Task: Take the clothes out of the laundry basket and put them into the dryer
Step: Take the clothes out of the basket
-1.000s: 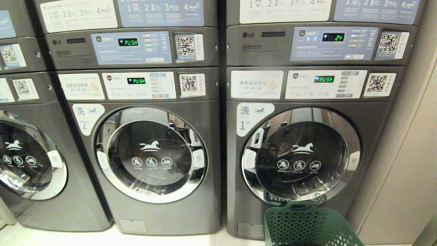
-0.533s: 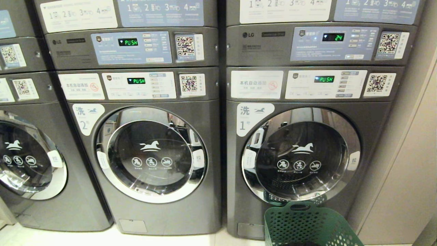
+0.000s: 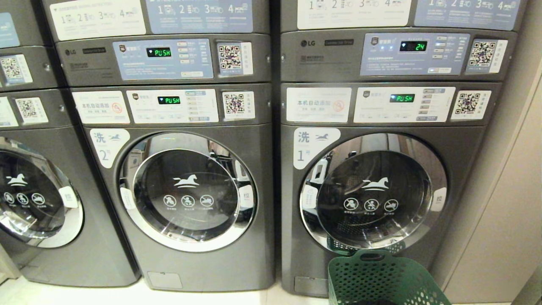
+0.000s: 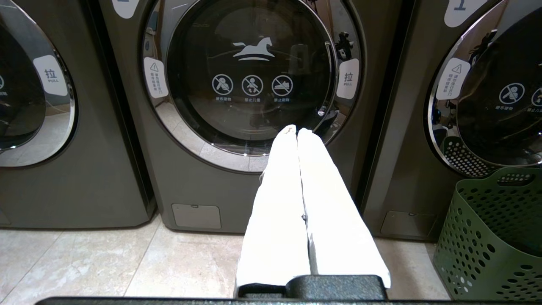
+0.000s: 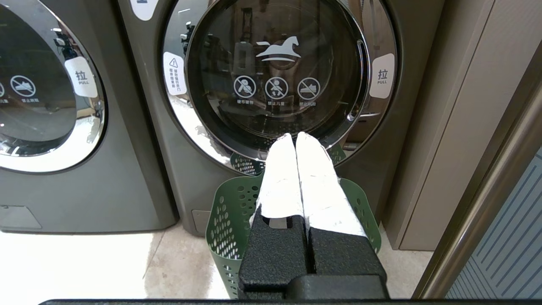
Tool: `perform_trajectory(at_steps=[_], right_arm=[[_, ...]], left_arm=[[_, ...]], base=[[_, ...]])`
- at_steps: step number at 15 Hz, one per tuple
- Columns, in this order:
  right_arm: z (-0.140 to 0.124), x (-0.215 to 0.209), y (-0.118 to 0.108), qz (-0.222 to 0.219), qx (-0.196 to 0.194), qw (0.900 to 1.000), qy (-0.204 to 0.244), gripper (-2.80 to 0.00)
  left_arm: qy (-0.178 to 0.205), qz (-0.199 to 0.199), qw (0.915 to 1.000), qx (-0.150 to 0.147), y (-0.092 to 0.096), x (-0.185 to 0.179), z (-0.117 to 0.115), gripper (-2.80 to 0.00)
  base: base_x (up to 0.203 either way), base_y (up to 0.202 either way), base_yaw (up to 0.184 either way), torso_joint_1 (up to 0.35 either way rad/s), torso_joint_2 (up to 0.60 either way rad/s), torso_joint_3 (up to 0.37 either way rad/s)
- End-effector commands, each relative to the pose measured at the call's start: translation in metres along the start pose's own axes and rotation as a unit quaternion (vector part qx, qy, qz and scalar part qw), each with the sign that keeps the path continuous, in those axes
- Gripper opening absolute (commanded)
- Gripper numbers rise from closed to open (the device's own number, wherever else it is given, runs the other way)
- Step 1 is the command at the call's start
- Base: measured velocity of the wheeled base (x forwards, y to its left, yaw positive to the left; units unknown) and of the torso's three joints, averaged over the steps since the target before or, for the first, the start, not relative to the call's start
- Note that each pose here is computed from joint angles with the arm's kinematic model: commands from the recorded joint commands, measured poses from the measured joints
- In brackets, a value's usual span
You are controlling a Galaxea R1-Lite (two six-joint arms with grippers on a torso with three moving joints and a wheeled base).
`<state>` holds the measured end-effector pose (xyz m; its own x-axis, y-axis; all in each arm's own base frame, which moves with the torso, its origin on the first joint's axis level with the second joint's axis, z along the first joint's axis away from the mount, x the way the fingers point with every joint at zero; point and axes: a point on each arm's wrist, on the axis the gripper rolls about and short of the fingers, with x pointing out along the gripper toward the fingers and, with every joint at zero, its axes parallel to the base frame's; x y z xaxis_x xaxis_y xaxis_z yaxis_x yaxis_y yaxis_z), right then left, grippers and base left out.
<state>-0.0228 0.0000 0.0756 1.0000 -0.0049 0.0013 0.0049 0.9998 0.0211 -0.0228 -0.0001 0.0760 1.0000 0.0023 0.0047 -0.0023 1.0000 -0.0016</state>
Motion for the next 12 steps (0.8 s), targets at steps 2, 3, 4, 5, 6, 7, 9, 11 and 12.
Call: perform_trajectory(at_steps=[2, 3, 4, 5, 6, 7, 9, 11, 12], right_arm=[[0.0000, 0.0000, 0.0000, 0.000, 0.000, 1.000, 0.000, -2.80], [0.0000, 0.0000, 0.0000, 0.000, -0.001, 1.000, 0.000, -2.80], [0.0000, 0.0000, 0.0000, 0.000, -0.001, 1.000, 0.000, -2.80], [0.0000, 0.0000, 0.0000, 0.000, -0.001, 1.000, 0.000, -2.80], [0.0000, 0.0000, 0.0000, 0.000, -0.001, 1.000, 0.000, -2.80], [0.0002, 0.0000, 0.0000, 0.000, -0.001, 1.000, -0.001, -2.80], [0.0000, 0.0000, 0.0000, 0.000, -0.001, 1.000, 0.000, -2.80], [0.0000, 0.0000, 0.0000, 0.000, -0.001, 1.000, 0.000, -2.80], [0.0000, 0.0000, 0.0000, 0.000, -0.001, 1.000, 0.000, -2.80]], left_arm=[[-0.001, 0.000, 1.0000, -0.002, 0.0000, 0.0001, -0.0002, -2.80], [-0.001, 0.000, 1.0000, -0.002, 0.0000, 0.0001, -0.0002, -2.80], [-0.001, 0.001, 1.0000, -0.005, 0.0000, 0.0001, -0.0002, -2.80], [-0.001, 0.001, 1.0000, -0.006, 0.0000, 0.0001, -0.0002, -2.80], [-0.001, 0.001, 1.0000, -0.006, 0.0000, 0.0001, -0.0002, -2.80], [-0.001, 0.001, 1.0000, -0.005, 0.0000, 0.0001, -0.0002, -2.80], [-0.001, 0.000, 1.0000, -0.005, 0.0000, 0.0001, -0.0002, -2.80], [-0.001, 0.001, 1.0000, -0.005, 0.0000, 0.0001, -0.0002, -2.80], [-0.001, 0.001, 1.0000, -0.005, 0.0000, 0.0001, -0.0002, -2.80]], base=[[0.000, 0.000, 0.000, 0.000, 0.00, 0.000], [0.000, 0.000, 0.000, 0.000, 0.00, -0.047], [0.000, 0.000, 0.000, 0.011, 0.00, -0.122], [0.000, 0.000, 0.000, 0.002, 0.00, -0.154], [0.000, 0.000, 0.000, 0.002, 0.00, -0.169], [0.000, 0.000, 0.000, 0.000, 0.00, -0.188], [0.000, 0.000, 0.000, 0.005, 0.01, -0.190], [0.000, 0.000, 0.000, 0.002, 0.00, -0.205], [0.000, 0.000, 0.000, 0.002, 0.00, -0.203]])
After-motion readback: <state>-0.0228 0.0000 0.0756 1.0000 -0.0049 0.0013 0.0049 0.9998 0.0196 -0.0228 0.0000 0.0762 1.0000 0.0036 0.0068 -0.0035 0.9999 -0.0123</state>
